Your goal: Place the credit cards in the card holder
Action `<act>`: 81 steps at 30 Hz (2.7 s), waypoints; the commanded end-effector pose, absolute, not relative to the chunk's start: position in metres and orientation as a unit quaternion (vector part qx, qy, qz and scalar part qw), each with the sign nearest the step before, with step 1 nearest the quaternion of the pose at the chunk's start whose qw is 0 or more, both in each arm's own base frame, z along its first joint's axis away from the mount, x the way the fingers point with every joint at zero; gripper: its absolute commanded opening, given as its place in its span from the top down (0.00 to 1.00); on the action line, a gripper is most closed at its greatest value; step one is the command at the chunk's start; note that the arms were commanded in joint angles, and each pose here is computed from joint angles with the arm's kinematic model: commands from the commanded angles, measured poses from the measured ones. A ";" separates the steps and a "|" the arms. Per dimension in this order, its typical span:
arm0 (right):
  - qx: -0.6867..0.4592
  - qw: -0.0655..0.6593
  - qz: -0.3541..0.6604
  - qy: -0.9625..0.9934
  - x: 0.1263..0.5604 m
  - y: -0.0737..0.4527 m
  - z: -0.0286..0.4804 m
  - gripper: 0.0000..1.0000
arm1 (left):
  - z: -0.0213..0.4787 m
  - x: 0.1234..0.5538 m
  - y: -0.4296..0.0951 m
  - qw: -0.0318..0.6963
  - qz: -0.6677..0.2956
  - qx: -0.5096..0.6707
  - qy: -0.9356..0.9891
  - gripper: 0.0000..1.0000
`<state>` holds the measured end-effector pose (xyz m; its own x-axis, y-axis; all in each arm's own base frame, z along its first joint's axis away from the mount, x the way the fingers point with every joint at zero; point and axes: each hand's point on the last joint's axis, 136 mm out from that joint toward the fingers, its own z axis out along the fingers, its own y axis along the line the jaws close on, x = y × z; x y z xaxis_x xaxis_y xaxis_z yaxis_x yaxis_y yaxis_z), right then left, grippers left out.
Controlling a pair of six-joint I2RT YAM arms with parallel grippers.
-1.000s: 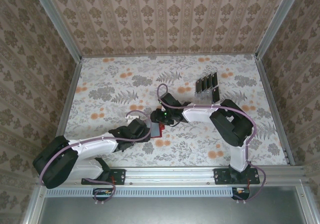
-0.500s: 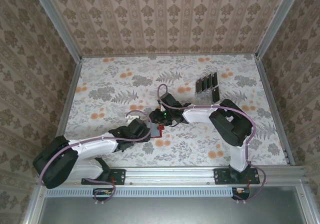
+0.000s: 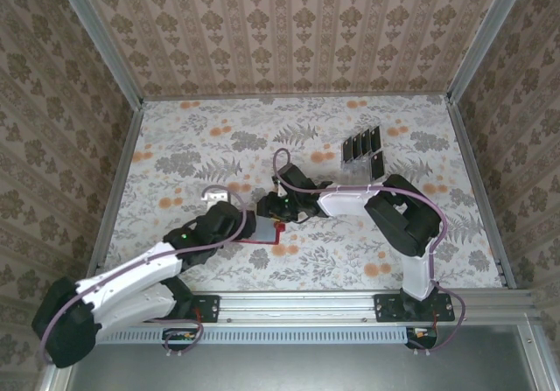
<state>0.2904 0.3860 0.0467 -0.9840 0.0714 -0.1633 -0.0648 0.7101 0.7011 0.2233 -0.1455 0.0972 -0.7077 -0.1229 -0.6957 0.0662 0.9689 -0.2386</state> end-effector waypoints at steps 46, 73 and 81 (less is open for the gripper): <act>-0.093 0.098 0.278 0.951 0.230 0.413 0.033 0.56 | 0.108 0.229 -0.105 0.357 -0.153 -0.075 0.918 0.00; -0.073 0.196 0.241 0.948 0.290 0.336 0.121 0.57 | 0.083 0.229 -0.113 0.321 -0.148 -0.065 0.933 0.00; 0.020 0.248 0.130 0.960 0.337 0.207 0.148 0.57 | 0.061 0.219 -0.116 0.299 -0.152 -0.077 0.939 0.00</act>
